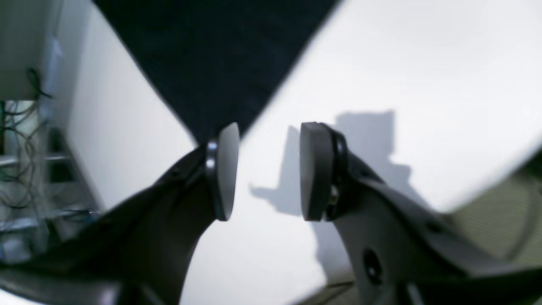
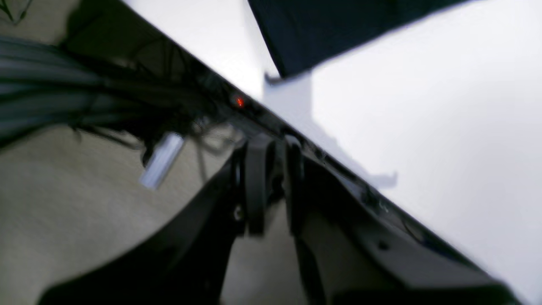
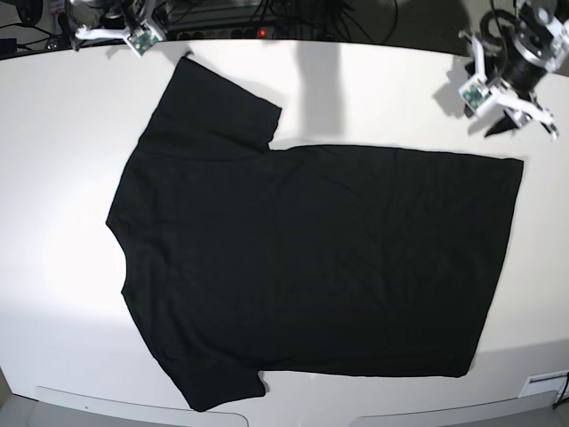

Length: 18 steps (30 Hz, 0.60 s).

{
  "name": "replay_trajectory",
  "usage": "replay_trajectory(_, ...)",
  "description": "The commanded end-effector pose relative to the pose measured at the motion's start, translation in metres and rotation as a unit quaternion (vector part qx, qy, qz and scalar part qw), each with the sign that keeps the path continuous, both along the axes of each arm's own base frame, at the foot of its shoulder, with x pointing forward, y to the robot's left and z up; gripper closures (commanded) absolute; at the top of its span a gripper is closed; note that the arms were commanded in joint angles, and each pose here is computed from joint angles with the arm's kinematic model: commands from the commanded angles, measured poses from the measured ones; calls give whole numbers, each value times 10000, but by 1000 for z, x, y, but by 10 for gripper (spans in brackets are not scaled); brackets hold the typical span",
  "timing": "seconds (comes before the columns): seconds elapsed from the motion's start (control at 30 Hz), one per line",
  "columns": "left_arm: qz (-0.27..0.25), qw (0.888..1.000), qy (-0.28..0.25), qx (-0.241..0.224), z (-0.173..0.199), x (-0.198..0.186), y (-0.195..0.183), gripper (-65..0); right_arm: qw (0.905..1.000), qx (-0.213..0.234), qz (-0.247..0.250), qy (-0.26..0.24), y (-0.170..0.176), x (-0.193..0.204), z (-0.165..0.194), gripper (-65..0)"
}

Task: Fold the T-shirt properly
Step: 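Move both grippers down to the shirt's shoulder and hem corners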

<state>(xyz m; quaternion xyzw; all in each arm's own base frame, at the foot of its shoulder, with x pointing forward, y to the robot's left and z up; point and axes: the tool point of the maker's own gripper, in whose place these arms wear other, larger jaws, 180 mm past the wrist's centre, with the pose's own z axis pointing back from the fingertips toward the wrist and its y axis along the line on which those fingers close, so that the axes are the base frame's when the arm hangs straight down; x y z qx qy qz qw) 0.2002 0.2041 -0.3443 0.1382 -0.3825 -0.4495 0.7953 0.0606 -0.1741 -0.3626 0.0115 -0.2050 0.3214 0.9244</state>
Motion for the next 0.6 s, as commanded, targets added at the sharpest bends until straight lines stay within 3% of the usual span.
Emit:
replay_trajectory(0.0, 4, 9998, -164, 138, 7, 12, 10, -235, 10000, 30, 23, 2, 2, -2, 4, -90)
replay_trajectory(0.2, -89, 9982, 269, 520, -26, 42, 51, -235, 9999, -47, 0, 97, -1, -5, 2, -90)
replay_trajectory(0.37, -484, 9922, 811, 813, -60, 55, 60, -235, 9985, 62, -403, -367, -3, 12, 10, -90)
replay_trajectory(0.57, -479, 9914, 816, 903, -64, 85, 73, -235, 9968, -7, -627, -503, -9, 17, 12, -90)
